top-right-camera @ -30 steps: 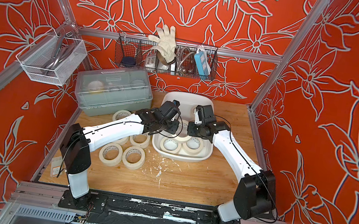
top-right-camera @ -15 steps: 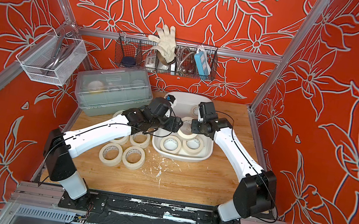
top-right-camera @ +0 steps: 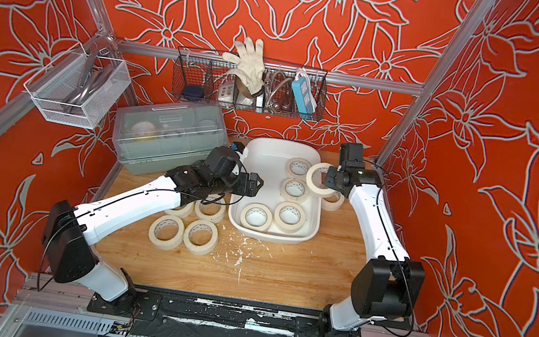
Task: Take out the art tape in the storage box
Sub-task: Pick up the art tape from the storage box, then place the art tape at the center of the board.
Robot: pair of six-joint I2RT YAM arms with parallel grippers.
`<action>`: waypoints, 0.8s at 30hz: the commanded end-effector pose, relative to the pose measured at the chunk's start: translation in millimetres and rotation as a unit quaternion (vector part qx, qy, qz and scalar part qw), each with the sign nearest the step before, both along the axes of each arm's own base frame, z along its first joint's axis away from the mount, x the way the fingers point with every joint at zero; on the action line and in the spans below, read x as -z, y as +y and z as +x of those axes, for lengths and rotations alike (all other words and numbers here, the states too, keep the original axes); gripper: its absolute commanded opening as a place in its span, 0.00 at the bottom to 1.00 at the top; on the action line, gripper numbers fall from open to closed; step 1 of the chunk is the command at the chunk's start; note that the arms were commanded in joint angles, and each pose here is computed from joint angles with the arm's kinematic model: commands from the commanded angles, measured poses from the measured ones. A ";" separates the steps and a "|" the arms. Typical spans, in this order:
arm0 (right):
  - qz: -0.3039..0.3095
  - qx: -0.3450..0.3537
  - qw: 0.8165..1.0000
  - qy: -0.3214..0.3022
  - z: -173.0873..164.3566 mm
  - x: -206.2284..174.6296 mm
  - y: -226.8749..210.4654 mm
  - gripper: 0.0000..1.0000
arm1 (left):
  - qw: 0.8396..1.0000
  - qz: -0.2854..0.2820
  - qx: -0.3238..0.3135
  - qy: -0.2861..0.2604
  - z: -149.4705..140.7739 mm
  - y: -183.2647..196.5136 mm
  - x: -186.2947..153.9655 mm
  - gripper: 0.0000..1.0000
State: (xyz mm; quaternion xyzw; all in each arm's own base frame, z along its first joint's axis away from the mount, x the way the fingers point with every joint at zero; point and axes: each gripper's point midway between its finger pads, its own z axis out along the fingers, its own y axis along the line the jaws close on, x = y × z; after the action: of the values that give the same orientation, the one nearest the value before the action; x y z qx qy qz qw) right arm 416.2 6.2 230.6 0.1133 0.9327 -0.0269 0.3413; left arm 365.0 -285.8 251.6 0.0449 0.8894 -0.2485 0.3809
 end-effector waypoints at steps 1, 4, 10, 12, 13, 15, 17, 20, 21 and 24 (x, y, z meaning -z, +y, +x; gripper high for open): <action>0.004 0.081 0.996 -0.027 9.9 -11.0 -38.5 0.00 | 1.000 -0.015 -0.005 -0.007 1.5 0.5 -8.8 0.86; 0.017 0.132 0.991 -0.023 13.2 -0.4 -67.6 0.00 | 1.000 -0.014 -0.005 -0.003 2.2 0.2 -6.3 0.86; -0.014 0.250 0.968 -0.011 9.2 24.1 -124.6 0.00 | 1.000 -0.015 0.000 0.002 2.7 -2.9 -4.2 0.86; -0.038 0.270 0.962 -0.009 8.5 28.5 -138.7 0.00 | 1.000 -0.016 0.002 0.005 2.8 -4.3 -3.3 0.85; -0.047 0.281 0.959 -0.009 8.3 29.7 -146.3 0.00 | 1.000 -0.015 0.003 0.006 2.8 -4.7 -2.6 0.85; -0.052 0.288 0.956 -0.010 10.6 32.8 -155.8 0.00 | 1.000 -0.014 0.005 0.006 2.9 -5.4 -3.6 0.84; -0.052 0.296 0.954 -0.011 13.1 34.6 -164.2 0.00 | 1.000 -0.009 0.007 0.007 2.5 -4.8 -3.9 0.84; -0.050 0.299 0.953 -0.014 19.8 40.0 -173.3 0.00 | 1.000 -0.006 0.009 0.005 1.3 -3.7 -6.2 0.84; -0.046 0.300 0.953 -0.012 22.5 43.6 -175.6 0.00 | 1.000 -0.006 0.010 0.005 0.8 -3.7 -6.8 0.84; -0.038 0.300 0.953 -0.005 31.4 57.1 -180.5 0.00 | 1.000 -0.007 0.012 0.004 -0.2 -3.6 -8.9 0.83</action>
State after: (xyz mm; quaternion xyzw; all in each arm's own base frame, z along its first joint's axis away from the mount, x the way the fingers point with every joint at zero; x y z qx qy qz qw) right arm 429.5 -162.8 163.8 0.3598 0.8696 -0.1644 0.2955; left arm 364.4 -290.2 250.9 0.0433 0.8915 -0.2573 0.3704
